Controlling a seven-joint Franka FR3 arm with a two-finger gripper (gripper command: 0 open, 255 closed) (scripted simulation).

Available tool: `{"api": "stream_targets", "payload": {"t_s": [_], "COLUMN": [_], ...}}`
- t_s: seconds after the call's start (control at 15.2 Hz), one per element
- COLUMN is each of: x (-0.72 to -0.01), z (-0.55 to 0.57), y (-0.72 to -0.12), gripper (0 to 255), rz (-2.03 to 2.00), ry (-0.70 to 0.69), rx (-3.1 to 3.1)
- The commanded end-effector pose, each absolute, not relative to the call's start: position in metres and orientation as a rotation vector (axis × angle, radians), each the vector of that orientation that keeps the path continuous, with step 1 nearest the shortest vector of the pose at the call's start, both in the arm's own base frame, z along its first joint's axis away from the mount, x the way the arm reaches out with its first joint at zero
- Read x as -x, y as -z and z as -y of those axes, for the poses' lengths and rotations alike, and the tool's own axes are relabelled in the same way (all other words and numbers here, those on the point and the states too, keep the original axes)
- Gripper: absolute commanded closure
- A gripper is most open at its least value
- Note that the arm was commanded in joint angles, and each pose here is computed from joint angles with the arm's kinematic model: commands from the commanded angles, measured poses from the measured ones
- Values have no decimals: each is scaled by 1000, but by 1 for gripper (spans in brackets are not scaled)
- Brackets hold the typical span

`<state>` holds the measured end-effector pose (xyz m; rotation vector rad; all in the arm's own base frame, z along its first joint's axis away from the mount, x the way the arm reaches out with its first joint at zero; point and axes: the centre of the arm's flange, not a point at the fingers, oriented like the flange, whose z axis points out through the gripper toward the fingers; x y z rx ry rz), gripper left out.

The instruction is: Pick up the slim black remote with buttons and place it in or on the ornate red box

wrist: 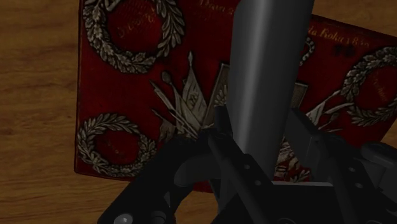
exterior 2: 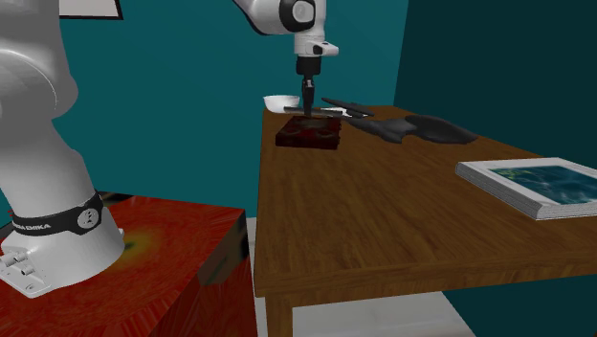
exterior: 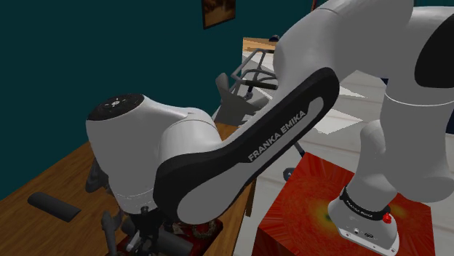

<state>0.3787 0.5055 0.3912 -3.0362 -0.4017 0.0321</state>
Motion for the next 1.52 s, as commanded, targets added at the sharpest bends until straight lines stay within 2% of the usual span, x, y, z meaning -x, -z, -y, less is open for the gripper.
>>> {"api": "stream_targets", "payload": {"t_s": [0.0, 0.66, 0.73, 1.06, 1.32, 1.45], "x": [-378, -378, -378, -378, -380, -380], "z": [-506, -506, -506, -506, -502, -502], "y": [-380, -368, -368, -368, -418, -418], "gripper": [255, 255, 0, 0, 0, 0], "rz": [402, 402, 402, 402, 402, 402], "ry": [-31, -31, -31, -31, -31, -31], "rx": [3036, 3036, 3036, 3036, 3036, 3036]}}
